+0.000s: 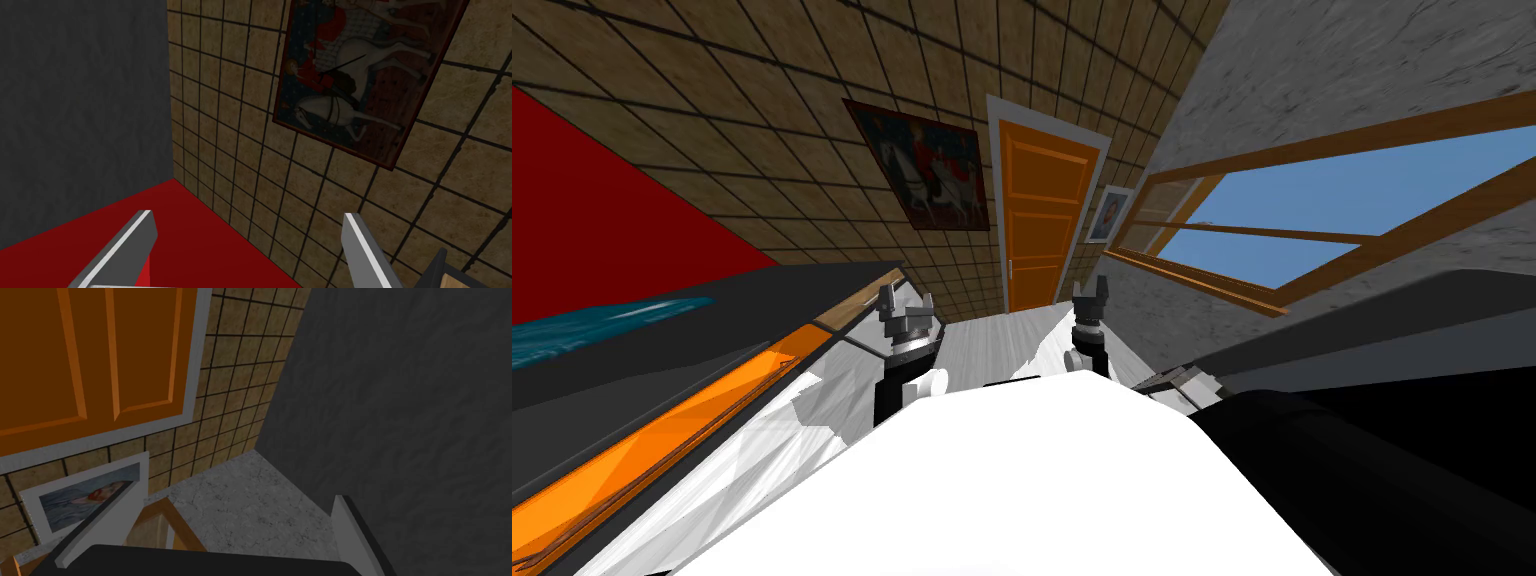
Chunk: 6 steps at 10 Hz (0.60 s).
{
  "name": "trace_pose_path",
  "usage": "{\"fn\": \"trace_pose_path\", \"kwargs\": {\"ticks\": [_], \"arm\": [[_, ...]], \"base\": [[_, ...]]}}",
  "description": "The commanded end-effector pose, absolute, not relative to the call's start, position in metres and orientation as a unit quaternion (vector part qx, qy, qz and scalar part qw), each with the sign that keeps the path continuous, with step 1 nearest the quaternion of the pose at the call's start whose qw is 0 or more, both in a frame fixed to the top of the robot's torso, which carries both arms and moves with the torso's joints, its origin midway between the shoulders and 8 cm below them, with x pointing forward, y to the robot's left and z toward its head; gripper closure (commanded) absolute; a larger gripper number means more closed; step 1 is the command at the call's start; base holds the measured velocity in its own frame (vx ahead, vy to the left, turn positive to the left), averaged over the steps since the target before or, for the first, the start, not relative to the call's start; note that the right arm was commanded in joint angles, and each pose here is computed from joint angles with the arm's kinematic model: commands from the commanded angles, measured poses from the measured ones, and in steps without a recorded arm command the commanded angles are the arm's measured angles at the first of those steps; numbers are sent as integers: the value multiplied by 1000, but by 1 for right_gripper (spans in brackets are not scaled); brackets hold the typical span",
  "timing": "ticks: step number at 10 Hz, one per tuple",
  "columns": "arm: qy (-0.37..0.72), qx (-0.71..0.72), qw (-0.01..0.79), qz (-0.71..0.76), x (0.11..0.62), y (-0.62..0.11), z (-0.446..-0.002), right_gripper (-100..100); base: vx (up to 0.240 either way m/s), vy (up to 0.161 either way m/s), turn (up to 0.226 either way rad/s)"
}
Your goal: Pull the door open
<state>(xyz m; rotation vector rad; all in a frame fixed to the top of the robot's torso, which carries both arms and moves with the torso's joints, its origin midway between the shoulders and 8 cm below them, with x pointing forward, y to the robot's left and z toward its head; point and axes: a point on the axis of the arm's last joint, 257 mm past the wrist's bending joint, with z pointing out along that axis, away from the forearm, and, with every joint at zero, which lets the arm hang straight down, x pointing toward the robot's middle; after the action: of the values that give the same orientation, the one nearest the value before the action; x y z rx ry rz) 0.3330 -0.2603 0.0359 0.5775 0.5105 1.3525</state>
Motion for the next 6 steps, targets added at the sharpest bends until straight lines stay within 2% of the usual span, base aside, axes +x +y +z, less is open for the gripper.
{"fn": "trace_pose_path", "kwargs": {"ticks": [1, 6], "arm": [[228, 273, 693, 628, 338, -261, 26, -100], [217, 308, 642, 668, 351, -264, 0, -100]], "base": [[63, 1, 158], [107, 0, 107]]}}
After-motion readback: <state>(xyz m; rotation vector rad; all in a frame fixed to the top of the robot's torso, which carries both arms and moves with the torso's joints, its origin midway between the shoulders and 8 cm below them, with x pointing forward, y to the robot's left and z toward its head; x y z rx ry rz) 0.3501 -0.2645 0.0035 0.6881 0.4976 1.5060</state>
